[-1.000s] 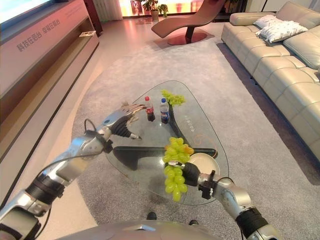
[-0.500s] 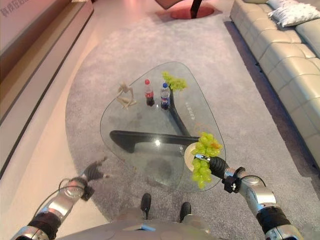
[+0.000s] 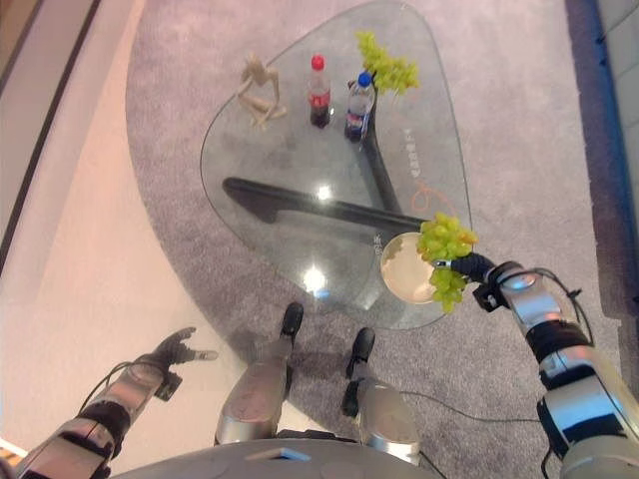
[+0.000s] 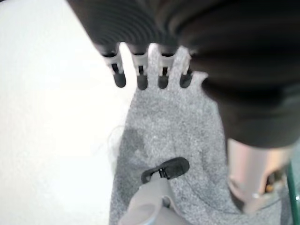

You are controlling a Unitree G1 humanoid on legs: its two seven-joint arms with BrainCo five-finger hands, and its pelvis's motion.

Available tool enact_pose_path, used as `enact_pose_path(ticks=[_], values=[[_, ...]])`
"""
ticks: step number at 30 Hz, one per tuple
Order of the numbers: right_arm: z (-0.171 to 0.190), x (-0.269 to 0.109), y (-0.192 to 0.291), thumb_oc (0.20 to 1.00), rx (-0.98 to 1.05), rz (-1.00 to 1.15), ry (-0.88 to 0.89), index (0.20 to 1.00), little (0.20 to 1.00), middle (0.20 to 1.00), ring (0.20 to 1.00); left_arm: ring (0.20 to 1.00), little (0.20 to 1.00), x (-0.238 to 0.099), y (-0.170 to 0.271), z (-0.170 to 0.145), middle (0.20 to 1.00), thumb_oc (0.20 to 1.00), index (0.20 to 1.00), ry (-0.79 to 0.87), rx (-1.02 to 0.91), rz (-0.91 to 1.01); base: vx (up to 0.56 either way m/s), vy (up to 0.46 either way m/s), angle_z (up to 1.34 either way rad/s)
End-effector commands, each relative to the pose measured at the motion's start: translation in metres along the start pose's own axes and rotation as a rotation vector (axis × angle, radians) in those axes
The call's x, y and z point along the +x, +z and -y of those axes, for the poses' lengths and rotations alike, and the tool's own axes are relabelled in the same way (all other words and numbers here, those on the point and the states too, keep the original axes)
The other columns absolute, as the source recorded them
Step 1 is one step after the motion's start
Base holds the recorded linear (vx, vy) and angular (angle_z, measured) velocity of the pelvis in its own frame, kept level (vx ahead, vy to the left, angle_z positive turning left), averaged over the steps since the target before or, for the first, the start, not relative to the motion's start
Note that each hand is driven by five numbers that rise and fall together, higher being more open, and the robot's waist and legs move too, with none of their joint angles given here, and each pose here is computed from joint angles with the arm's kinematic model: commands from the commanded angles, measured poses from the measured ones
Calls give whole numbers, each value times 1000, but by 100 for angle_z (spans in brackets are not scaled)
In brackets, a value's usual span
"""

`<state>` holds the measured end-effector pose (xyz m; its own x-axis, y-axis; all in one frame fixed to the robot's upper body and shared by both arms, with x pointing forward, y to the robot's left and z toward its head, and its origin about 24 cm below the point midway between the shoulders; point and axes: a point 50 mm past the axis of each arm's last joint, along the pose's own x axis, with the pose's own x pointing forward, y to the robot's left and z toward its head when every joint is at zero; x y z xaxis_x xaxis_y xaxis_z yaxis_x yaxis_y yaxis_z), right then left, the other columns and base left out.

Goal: Pick up fruits into the plate

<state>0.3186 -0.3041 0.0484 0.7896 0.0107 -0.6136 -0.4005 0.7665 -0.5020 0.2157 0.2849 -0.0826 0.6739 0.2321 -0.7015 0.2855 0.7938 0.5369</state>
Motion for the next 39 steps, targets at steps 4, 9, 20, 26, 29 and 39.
enact_pose_path(ticks=[4,9,20,26,29,39], values=[[65,-21,42,200,-228,-20,-257,200,200,200,200,1000,1000,8,38,-9,1000,1000,1000,33,-7,97,-99,56,10],[76,-23,45,200,-239,-82,-312,200,200,200,200,1000,1000,9,54,-6,1000,1000,1000,25,-15,139,-59,69,4],[70,-12,28,200,-167,-192,-324,200,200,200,200,1000,1000,11,70,6,1000,1000,1000,4,-37,164,-52,54,0],[54,-2,23,200,-159,-221,-310,200,200,200,200,1000,1000,12,83,14,1000,1000,1000,-8,-38,196,-59,32,-5],[49,1,18,200,-158,-250,-320,200,200,200,200,1000,1000,11,91,18,1000,1000,1000,-10,-42,218,-63,20,-2],[45,4,17,200,-207,-283,-361,200,200,200,200,1000,1000,10,103,23,1000,1000,1000,-12,-45,249,-47,20,-2]])
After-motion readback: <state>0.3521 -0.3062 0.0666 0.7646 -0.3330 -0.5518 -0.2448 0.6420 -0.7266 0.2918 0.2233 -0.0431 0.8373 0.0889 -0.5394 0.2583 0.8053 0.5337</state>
